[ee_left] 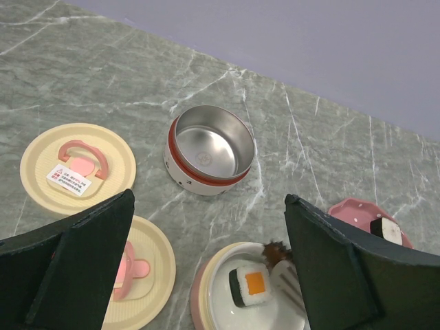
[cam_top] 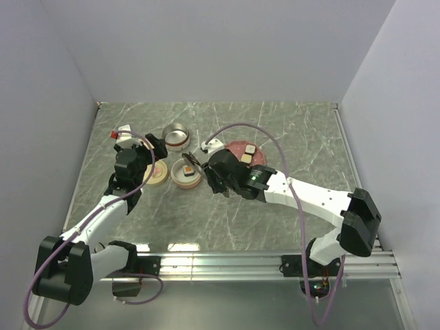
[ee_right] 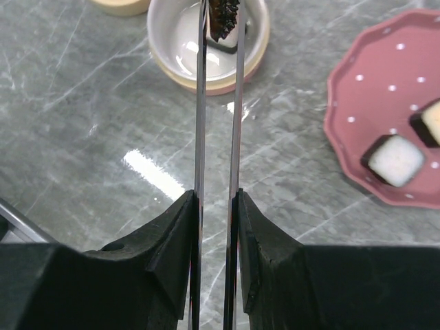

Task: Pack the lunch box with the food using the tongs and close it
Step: Place the food into the lunch box

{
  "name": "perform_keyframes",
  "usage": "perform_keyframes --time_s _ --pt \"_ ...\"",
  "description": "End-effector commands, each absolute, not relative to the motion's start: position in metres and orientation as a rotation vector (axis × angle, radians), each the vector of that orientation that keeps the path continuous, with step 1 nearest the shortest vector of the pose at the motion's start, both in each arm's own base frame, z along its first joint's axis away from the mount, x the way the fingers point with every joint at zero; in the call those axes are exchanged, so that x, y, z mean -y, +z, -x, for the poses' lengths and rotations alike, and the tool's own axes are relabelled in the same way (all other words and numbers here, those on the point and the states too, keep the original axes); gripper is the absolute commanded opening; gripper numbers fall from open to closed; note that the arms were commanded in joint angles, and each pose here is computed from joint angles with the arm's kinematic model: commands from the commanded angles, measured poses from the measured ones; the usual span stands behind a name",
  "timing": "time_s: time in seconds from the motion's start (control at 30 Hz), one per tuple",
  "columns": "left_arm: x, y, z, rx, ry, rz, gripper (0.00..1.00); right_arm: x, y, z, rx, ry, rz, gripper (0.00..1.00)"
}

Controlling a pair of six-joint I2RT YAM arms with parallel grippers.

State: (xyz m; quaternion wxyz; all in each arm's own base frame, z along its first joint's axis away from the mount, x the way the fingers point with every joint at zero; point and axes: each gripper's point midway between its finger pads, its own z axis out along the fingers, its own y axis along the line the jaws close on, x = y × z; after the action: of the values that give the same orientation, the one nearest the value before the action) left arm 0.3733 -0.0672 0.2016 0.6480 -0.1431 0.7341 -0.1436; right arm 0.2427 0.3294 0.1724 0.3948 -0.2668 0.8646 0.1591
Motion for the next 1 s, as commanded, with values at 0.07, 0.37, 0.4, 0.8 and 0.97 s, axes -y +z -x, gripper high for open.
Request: perform_keyframes --time_s 0.07,0.37,0.4,0.8,0.97 --pt "0.071 0.226 -0.380 -1.603 -0.363 0.319 0.98 -0.360 0.196 -0.245 -2.116 0.495 0.704 0.25" --pt "0.070 0.226 -0.380 -1.605 -0.362 0.318 0.98 -0.370 0.183 -0.235 -2.145 0.519 0.745 0.25" --pt "0.070 0.225 -0.380 -1.608 -0.362 0.317 0.98 -0.371 0.182 -0.233 -2.147 0.520 0.751 0.25" --pt "0.070 0.228 -0.377 -1.599 -0.369 0.316 0.98 -0.371 0.168 -0.227 -2.202 0.477 0.765 0.25" --pt "0.070 0.230 -0.376 -1.595 -0.370 0.316 0.98 -0.368 0.167 -0.226 -2.210 0.468 0.760 0.25"
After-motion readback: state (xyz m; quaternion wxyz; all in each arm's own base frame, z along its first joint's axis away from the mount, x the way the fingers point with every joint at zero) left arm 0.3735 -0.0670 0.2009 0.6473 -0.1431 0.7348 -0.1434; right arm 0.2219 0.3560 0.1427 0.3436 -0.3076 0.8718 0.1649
